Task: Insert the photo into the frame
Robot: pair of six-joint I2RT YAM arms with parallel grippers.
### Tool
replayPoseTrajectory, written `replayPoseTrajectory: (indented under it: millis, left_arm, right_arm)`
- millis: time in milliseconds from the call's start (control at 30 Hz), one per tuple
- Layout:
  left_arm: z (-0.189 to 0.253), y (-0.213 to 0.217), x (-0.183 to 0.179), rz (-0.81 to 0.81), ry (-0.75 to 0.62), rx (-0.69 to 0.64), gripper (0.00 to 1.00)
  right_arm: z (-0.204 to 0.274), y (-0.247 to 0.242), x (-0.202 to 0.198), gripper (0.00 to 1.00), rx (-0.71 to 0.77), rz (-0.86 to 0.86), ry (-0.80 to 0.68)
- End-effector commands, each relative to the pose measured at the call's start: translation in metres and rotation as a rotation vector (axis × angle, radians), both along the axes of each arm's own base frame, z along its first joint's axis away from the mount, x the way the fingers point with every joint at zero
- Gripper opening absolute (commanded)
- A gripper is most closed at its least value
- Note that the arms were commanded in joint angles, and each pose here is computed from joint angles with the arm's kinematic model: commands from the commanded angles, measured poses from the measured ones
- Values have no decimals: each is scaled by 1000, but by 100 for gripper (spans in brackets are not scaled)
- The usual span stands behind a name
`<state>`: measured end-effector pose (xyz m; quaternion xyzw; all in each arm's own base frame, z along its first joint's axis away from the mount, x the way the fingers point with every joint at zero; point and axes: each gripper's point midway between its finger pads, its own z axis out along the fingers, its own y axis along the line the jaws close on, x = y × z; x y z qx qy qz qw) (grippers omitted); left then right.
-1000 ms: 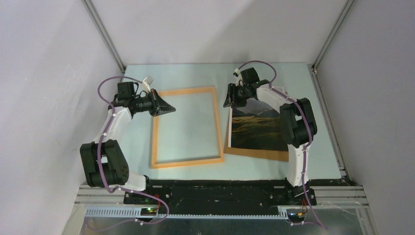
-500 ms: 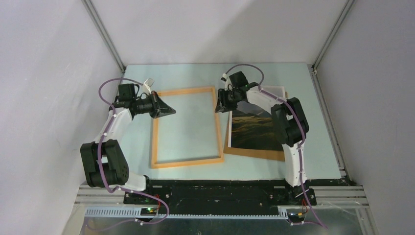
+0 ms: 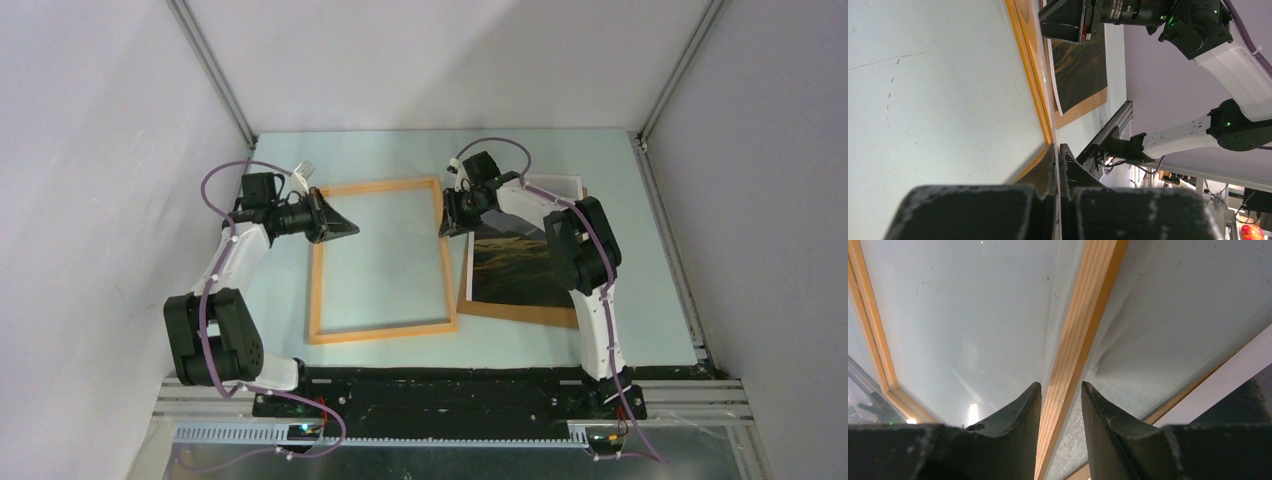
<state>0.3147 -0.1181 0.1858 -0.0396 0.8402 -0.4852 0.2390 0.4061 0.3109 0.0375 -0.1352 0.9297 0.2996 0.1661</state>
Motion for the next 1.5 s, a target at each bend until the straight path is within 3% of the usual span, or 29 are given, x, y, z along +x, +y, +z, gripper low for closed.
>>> replayPoseTrajectory:
  millis: [0, 267, 1067, 1467]
  left_arm:
    - [16, -1, -1, -30, -101, 3, 0]
    - [17, -1, 1, -42, -117, 4, 0]
    - [12, 8, 11, -57, -131, 103, 0]
    - [-11, 7, 10, -70, -61, 99, 0]
  right_arm:
    - [8, 4, 10, 38, 3, 10, -37]
    - [6, 0, 12, 32, 12, 6, -25]
    - [-1, 1, 5, 27, 22, 35, 8]
    - [-7, 4, 2, 24, 12, 41, 15]
